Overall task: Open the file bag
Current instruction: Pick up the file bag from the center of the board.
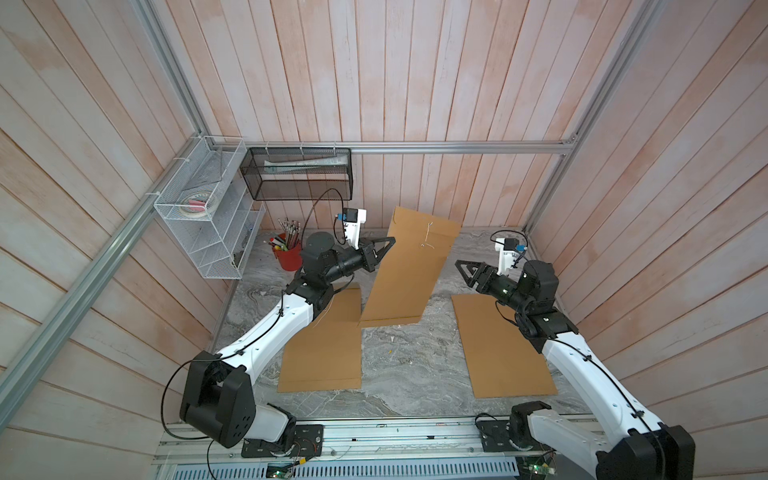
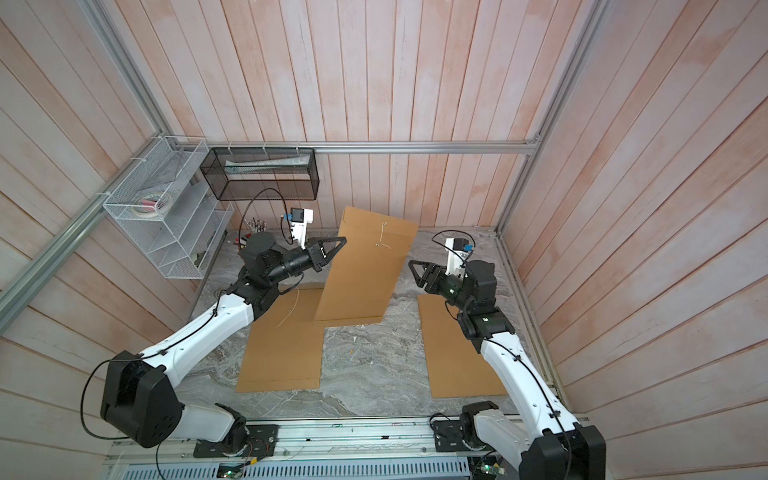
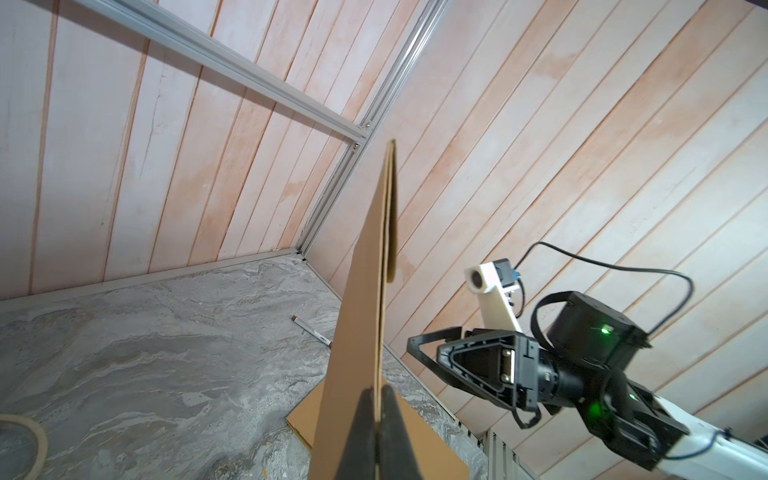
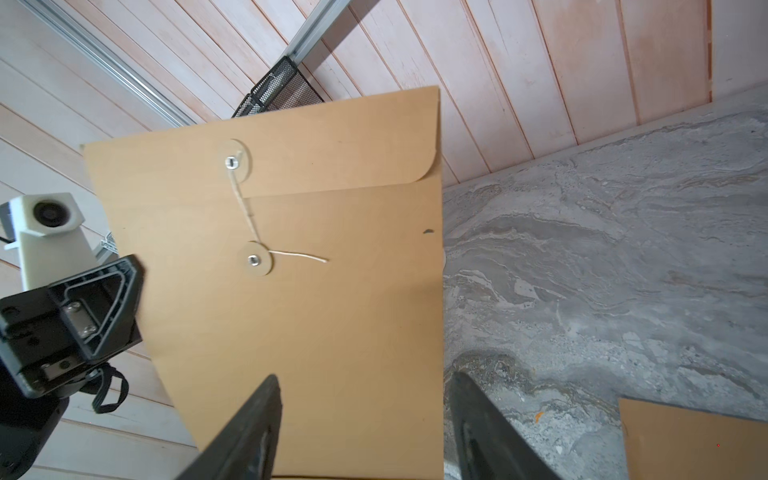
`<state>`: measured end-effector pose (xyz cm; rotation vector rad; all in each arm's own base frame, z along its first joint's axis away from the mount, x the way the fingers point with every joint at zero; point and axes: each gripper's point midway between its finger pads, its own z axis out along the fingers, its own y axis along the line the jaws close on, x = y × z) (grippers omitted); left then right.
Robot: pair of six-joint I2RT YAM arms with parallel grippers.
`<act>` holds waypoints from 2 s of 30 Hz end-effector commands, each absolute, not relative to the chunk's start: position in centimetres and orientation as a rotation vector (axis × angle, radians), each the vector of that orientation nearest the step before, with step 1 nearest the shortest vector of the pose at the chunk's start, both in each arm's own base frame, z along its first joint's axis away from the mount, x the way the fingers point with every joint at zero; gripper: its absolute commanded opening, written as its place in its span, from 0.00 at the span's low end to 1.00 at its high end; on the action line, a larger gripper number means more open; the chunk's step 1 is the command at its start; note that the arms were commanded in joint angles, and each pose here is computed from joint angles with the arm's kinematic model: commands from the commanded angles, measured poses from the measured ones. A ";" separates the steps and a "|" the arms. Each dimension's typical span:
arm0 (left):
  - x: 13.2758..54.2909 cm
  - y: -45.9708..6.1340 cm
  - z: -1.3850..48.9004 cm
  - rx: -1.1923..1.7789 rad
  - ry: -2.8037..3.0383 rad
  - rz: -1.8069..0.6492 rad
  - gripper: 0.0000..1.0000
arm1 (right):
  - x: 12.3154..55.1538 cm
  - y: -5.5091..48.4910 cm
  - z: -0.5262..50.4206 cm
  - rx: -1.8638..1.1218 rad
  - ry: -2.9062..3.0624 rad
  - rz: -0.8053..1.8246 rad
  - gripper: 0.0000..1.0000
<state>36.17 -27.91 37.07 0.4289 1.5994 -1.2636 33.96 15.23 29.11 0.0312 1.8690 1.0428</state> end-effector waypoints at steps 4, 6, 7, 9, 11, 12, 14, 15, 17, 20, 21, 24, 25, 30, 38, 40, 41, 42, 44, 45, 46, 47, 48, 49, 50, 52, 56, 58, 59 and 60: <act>33.8 -27.3 38.8 0.465 1.487 -1.352 0.00 | 33.9 16.5 31.1 -0.122 1.755 1.185 0.67; 33.6 -27.1 38.7 0.453 1.484 -1.360 0.00 | 34.1 16.5 31.1 -0.131 1.744 1.189 0.67; 33.5 -26.9 38.7 0.449 1.478 -1.363 0.00 | 34.1 16.4 31.1 -0.134 1.740 1.191 0.67; 33.0 -26.7 38.9 0.444 1.462 -1.376 0.00 | 34.3 16.2 31.1 -0.137 1.732 1.197 0.67; 32.8 -26.6 39.1 0.442 1.453 -1.385 0.00 | 34.5 16.1 31.1 -0.140 1.726 1.208 0.67; 32.6 -26.6 39.2 0.441 1.451 -1.389 0.00 | 34.5 16.1 31.0 -0.144 1.724 1.215 0.67; 32.4 -26.5 39.4 0.441 1.443 -1.397 0.00 | 34.6 16.0 31.1 -0.156 1.714 1.222 0.67; 32.3 -26.5 39.5 0.442 1.439 -1.402 0.00 | 34.7 16.0 31.0 -0.162 1.713 1.225 0.67; 32.2 -26.5 39.6 0.440 1.433 -1.414 0.00 | 34.9 16.2 30.9 -0.181 1.710 1.236 0.67; 31.9 -26.5 39.7 0.438 1.421 -1.439 0.00 | 35.2 16.5 31.0 -0.209 1.702 1.255 0.67; 31.8 -26.5 39.7 0.437 1.418 -1.443 0.00 | 35.3 16.6 31.0 -0.217 1.697 1.260 0.67; 31.7 -26.4 39.5 0.431 1.421 -1.453 0.00 | 35.2 17.1 31.6 -0.265 1.664 1.294 0.67; 31.7 -26.4 39.5 0.430 1.421 -1.456 0.00 | 35.2 17.1 31.9 -0.276 1.653 1.298 0.67; 31.5 -26.3 39.4 0.424 1.417 -1.461 0.00 | 34.7 17.7 33.1 -0.357 1.603 1.321 0.67; 31.8 -26.1 39.1 0.408 1.415 -1.476 0.00 | 32.7 18.2 35.0 -0.468 1.536 1.347 0.64; 31.9 -26.0 39.0 0.405 1.413 -1.480 0.00 | 32.4 18.3 35.3 -0.484 1.529 1.350 0.62; 31.9 -26.0 39.0 0.403 1.412 -1.485 0.00 | 32.2 18.3 35.3 -0.491 1.525 1.349 0.62; 31.9 -26.0 39.0 0.401 1.409 -1.491 0.00 | 32.0 18.3 35.4 -0.499 1.523 1.345 0.62; 31.9 -25.8 39.1 0.398 1.402 -1.502 0.00 | 32.3 18.2 35.2 -0.493 1.534 1.321 0.62; 31.7 -25.8 39.1 0.400 1.398 -1.508 0.00 | 32.5 18.1 35.2 -0.490 1.539 1.304 0.62; 31.6 -25.7 39.2 0.401 1.395 -1.513 0.00 | 32.7 18.0 35.0 -0.486 1.544 1.288 0.63; 31.5 -25.7 39.4 0.404 1.390 -1.517 0.00 | 32.9 18.0 34.9 -0.484 1.547 1.273 0.64; 31.3 -25.7 39.5 0.410 1.385 -1.519 0.00 | 33.2 18.0 34.8 -0.481 1.551 1.263 0.65; 31.2 -25.7 39.6 0.412 1.384 -1.522 0.00 | 33.4 18.0 34.7 -0.482 1.554 1.259 0.66; 31.0 -25.6 39.8 0.415 1.382 -1.522 0.00 | 33.7 17.9 34.7 -0.479 1.552 1.252 0.67; 30.8 -25.5 39.9 0.418 1.378 -1.521 0.00 | 34.2 18.0 34.7 -0.476 1.553 1.248 0.68; 30.4 -25.4 40.0 0.423 1.375 -1.522 0.00 | 34.9 18.3 35.2 -0.496 1.533 1.273 0.68; 30.3 -25.4 39.9 0.420 1.376 -1.524 0.00 | 34.9 18.5 35.5 -0.518 1.521 1.296 0.68; 30.3 -25.4 39.8 0.418 1.375 -1.527 0.00 | 34.9 18.6 35.6 -0.529 1.518 1.305 0.68; 30.3 -25.3 39.9 0.417 1.370 -1.528 0.00 | 34.9 18.7 35.6 -0.537 1.518 1.311 0.68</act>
